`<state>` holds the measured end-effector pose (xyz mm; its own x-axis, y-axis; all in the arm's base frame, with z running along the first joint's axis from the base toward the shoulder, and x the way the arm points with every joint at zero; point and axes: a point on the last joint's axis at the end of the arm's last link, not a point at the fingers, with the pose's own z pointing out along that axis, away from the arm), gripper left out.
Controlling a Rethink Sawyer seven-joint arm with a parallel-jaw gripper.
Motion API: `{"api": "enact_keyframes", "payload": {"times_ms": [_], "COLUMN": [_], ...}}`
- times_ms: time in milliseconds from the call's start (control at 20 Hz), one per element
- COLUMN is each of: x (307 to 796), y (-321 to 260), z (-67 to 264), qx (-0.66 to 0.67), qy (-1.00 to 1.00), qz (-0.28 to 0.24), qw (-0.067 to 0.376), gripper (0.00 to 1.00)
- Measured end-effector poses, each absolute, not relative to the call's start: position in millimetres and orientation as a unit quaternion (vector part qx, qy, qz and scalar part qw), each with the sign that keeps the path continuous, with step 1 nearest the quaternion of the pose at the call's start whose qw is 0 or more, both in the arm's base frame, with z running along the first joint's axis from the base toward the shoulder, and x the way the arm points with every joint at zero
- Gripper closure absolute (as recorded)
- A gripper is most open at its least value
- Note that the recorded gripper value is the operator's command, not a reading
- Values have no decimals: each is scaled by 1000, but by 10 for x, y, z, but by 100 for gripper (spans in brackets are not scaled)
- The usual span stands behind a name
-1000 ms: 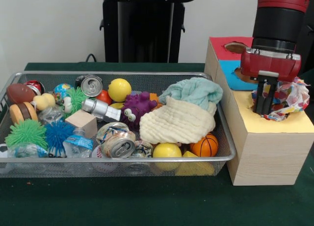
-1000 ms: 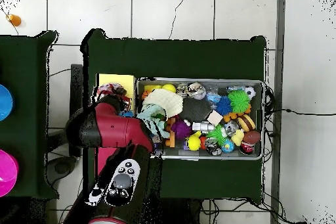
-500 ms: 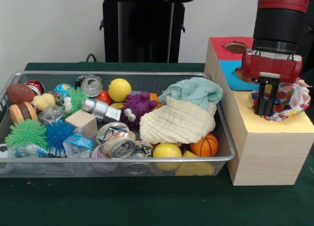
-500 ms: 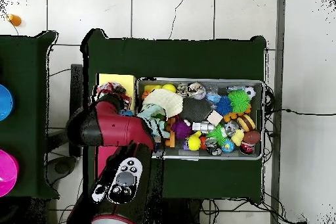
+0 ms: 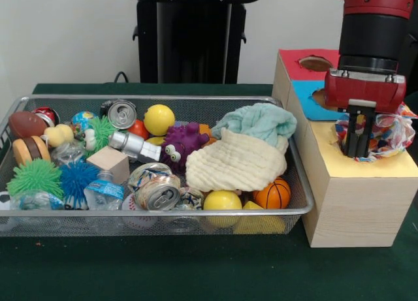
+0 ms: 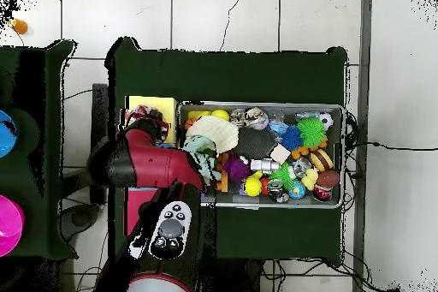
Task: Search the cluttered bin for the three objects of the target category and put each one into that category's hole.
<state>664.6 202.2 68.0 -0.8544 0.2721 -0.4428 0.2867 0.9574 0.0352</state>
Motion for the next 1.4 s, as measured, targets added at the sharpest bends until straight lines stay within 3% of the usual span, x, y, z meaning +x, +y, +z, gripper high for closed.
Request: {"api": "enact_keyframes", "payload": {"times_ms": [550,1050,1400], "x": [6684,6886,6763], "y": [2022,1918,1807], "z": [692,787,873], "qx": [149,162,162], "qy": [965,981,986], "qz": [-11,3,6], "qw": [216,109,43], "gripper": [100,100,100]}}
